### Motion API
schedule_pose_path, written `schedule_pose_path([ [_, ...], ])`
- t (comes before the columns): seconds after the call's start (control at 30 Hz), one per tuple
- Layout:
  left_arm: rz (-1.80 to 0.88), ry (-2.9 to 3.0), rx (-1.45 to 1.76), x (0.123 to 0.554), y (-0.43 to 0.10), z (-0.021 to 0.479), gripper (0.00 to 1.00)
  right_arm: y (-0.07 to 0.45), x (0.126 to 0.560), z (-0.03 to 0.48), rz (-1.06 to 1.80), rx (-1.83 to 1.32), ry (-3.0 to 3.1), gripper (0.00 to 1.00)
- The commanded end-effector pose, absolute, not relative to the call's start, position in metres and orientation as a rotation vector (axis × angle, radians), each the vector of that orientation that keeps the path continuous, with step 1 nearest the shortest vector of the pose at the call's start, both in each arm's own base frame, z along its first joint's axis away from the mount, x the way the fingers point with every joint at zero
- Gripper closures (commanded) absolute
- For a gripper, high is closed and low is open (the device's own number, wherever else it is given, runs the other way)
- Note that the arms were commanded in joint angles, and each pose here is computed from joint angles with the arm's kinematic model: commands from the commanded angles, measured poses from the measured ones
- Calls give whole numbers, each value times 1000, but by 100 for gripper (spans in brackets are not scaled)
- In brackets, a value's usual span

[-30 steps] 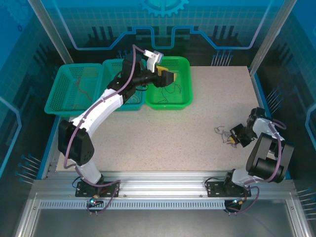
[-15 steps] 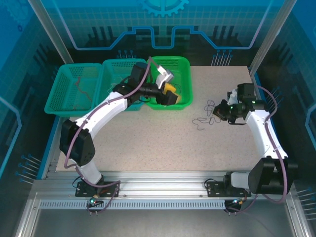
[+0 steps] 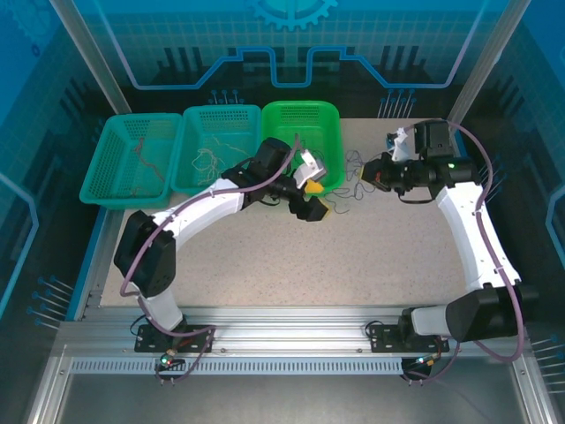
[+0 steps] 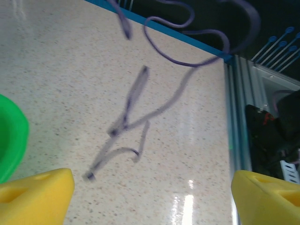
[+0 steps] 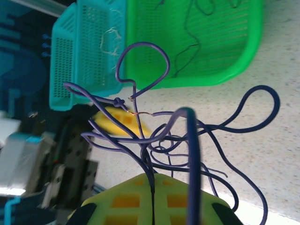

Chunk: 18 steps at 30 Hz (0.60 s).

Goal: Untangle the cables

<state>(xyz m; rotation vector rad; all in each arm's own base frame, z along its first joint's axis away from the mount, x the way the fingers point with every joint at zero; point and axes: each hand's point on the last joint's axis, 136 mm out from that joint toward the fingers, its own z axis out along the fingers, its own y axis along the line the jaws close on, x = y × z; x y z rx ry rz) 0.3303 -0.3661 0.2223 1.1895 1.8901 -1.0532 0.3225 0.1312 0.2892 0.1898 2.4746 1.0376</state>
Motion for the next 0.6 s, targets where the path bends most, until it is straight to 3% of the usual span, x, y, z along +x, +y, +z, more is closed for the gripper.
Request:
schedule_pose_path([
  [0.0,-1023,1841,1173,344,-374,219,13,147,316,310,1115,106,2438,100],
  [0.07,-1020,1858,1148,349,-375,214,19,148,316,316,1123,93,2418,100],
  [0.1,-1007,1871,1140,352,-375,210,27,148,315,318,1117,91,2413,100],
  [0.17,-988,1898,1135,354,-373,203,54,146,314,320,1104,90,2404,100],
  [0.23,-966,1905,1129,354,-371,203,93,141,314,317,1064,114,2412,100],
  [0.27,-953,1909,1116,355,-368,205,100,135,314,315,1030,142,2420,100],
  [0.4,-901,1951,1002,362,-345,218,100,66,316,286,709,502,2467,100],
  [0.57,-896,1965,823,370,-298,247,100,-32,292,248,531,986,2364,100],
])
